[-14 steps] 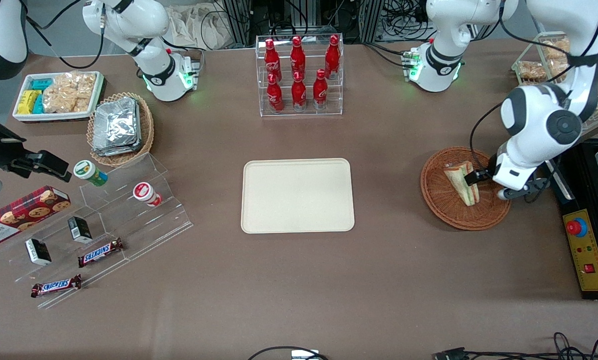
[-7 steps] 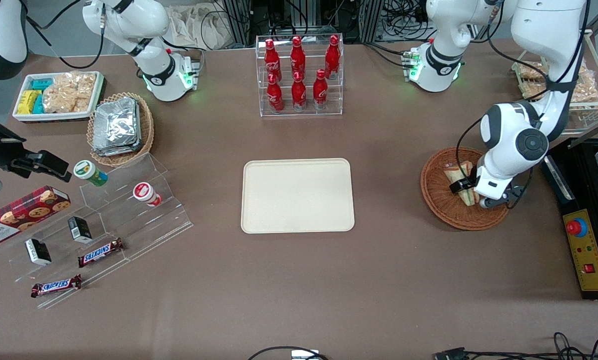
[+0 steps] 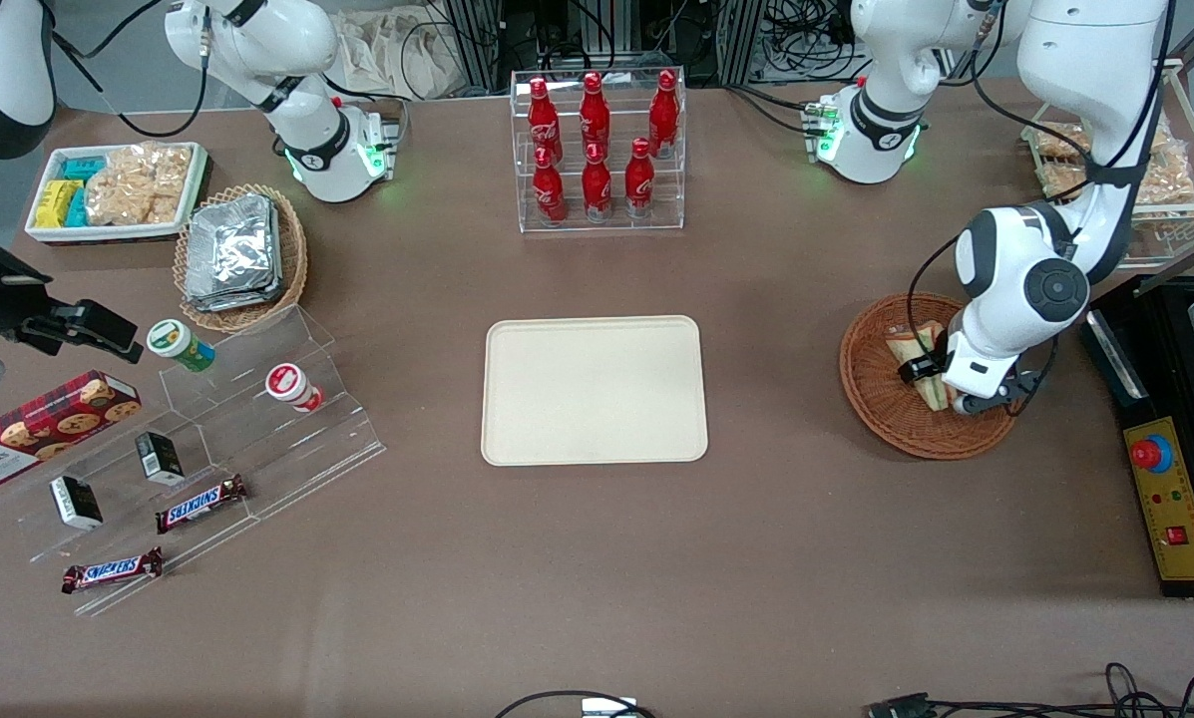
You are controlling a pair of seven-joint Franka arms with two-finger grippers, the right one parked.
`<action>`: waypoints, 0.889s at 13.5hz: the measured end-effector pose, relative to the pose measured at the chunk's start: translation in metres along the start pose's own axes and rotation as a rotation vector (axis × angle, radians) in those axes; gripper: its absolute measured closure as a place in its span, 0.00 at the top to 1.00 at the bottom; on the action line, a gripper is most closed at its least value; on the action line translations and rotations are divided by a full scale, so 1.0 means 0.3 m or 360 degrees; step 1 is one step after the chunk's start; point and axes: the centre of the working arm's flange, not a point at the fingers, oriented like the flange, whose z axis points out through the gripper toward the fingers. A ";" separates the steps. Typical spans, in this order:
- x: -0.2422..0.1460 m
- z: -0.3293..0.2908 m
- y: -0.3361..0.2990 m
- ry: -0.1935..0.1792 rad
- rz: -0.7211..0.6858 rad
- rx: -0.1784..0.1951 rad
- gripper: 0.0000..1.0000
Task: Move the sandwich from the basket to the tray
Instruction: 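Lower the open left gripper onto the wrapped sandwich in the basket, then close the left gripper on the sandwich and lift it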
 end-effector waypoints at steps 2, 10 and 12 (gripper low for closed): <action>0.000 0.000 0.000 0.0000 0.0000 0.0000 0.42; -0.012 -0.037 0.010 -0.0017 0.0012 0.0000 0.18; -0.035 -0.110 0.030 -0.0049 0.0035 0.0002 0.18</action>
